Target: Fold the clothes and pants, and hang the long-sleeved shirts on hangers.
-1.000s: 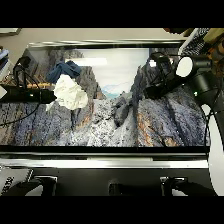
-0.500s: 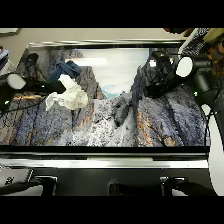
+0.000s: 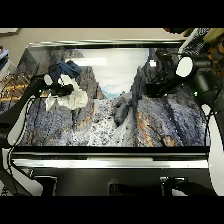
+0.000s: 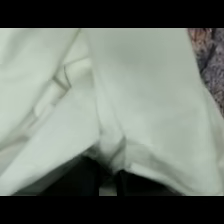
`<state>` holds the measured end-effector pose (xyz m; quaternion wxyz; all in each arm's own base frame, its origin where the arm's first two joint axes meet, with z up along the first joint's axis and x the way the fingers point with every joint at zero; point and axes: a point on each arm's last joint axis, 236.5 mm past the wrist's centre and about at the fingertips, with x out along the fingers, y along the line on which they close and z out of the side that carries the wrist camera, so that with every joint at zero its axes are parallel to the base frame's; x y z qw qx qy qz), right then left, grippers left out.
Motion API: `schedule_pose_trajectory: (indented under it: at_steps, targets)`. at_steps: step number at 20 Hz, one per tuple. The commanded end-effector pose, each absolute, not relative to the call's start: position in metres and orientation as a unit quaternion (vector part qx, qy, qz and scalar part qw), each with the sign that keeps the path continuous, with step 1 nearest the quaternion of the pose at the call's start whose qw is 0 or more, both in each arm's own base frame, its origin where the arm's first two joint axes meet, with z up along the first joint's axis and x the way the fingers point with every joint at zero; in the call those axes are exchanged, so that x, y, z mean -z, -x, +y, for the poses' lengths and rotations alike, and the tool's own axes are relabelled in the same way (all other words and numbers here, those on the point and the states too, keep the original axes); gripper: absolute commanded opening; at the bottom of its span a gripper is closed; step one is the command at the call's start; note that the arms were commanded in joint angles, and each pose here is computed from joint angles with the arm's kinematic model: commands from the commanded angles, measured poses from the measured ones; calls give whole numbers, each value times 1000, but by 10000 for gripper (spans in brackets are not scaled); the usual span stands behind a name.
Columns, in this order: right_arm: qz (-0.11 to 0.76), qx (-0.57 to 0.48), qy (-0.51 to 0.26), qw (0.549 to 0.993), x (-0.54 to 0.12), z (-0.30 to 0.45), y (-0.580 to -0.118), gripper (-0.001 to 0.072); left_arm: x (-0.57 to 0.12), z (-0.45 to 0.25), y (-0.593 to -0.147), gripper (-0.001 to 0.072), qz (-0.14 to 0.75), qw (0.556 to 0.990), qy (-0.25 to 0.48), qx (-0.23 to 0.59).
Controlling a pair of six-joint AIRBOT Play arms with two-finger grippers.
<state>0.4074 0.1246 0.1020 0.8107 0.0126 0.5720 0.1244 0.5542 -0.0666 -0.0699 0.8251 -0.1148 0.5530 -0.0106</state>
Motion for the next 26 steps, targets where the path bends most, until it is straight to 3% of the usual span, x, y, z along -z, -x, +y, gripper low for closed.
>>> schedule_pose_trajectory:
  at_steps: [1,5,9,12,15,16,17,19,20,21,26]
  targets:
    - [577,-114,-23,808,-101,124,-406,217,37,-102,-548,16,563,813,123,79]
    - [617,-44,-15,785,-96,94,-384,217,-57,-195,-504,15,542,804,137,204]
    - [614,62,42,786,-126,31,-356,217,-102,-323,-443,16,536,757,182,326]
    - [590,106,58,798,-157,4,-336,217,-77,-396,-408,15,556,735,178,345]
    - [570,105,53,813,-175,0,-328,216,0,-435,-380,16,617,703,157,318]
    - [566,103,53,816,-177,1,-328,216,25,-442,-370,45,639,687,156,309]
    - [565,95,61,817,-177,2,-330,216,41,-445,-365,173,655,674,161,301]
    - [556,85,69,824,-173,4,-338,218,43,-439,-365,544,667,662,171,297]
    - [550,77,66,829,-168,8,-344,262,32,-428,-371,551,664,664,166,302]
    - [543,68,52,836,-163,16,-351,355,19,-414,-378,552,654,670,157,313]
    - [482,48,-129,865,-162,51,-419,429,-52,-271,-421,551,626,732,93,253]
